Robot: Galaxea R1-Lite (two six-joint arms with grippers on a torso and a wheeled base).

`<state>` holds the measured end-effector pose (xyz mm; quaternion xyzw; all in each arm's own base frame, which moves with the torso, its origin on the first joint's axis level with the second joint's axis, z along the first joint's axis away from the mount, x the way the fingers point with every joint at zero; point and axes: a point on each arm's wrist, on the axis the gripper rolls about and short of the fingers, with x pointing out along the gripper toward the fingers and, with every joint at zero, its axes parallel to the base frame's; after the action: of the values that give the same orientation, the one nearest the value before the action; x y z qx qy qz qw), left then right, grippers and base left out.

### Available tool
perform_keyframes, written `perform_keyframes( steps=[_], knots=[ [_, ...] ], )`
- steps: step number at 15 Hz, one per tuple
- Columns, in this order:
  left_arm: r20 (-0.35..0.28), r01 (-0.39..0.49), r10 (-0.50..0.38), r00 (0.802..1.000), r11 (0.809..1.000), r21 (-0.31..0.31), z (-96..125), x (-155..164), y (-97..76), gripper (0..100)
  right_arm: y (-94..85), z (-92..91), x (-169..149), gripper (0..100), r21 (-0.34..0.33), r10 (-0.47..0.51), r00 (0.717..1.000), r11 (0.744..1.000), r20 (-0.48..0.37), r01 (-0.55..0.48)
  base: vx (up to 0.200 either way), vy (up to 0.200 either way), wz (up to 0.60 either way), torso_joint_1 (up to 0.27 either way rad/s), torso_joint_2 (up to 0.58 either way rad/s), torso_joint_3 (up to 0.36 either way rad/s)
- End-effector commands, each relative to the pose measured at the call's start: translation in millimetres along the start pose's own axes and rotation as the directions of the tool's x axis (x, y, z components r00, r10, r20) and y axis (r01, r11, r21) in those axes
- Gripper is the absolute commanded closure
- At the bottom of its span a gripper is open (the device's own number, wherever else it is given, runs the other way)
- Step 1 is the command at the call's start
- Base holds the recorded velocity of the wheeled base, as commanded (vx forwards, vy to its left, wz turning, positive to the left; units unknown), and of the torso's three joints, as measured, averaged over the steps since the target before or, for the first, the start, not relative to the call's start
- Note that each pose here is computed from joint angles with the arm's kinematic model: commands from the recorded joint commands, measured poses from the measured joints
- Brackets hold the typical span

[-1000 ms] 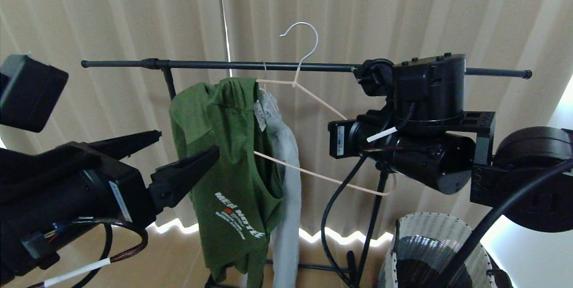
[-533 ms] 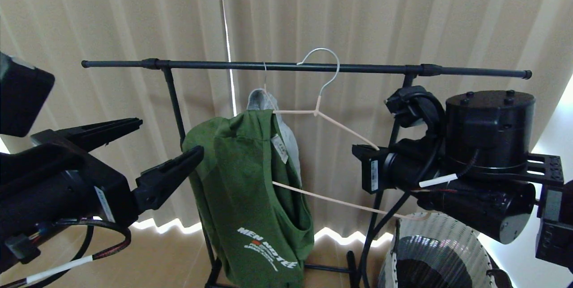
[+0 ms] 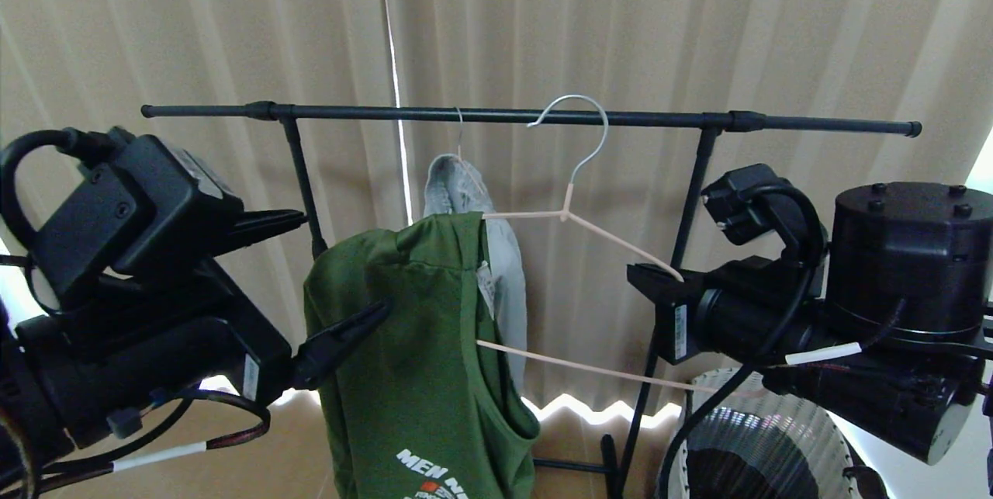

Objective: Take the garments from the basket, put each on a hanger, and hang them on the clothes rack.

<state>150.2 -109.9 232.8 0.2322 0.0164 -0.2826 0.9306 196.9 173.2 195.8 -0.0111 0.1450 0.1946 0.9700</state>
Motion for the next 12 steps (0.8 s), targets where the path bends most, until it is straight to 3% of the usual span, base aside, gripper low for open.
perform_keyframes(
  steps=[1,7,12],
  knots=[
    [-0.020,0.022,-0.022,1.000,0.999,0.029,1,16,-0.9,0,-1.0,2.0,-5,100,-0.005,0.004,1.000,1.000,0.014,-0.004,0.000,0.000,0.00,0.000,0.00,0.000],
    [-0.033,0.005,-0.001,0.999,0.994,0.114,10,47,6.7,0,11.4,0.6,-11,100,-0.034,0.062,0.997,0.998,0.043,-0.061,0.000,0.000,0.00,0.000,0.00,0.000],
    [-0.041,-0.003,0.008,0.999,0.991,0.132,9,51,9.3,0,17.9,-3.0,-13,100,-0.067,0.109,0.993,0.992,0.042,-0.106,0.000,0.000,0.00,0.000,0.00,0.000]
  ],
)
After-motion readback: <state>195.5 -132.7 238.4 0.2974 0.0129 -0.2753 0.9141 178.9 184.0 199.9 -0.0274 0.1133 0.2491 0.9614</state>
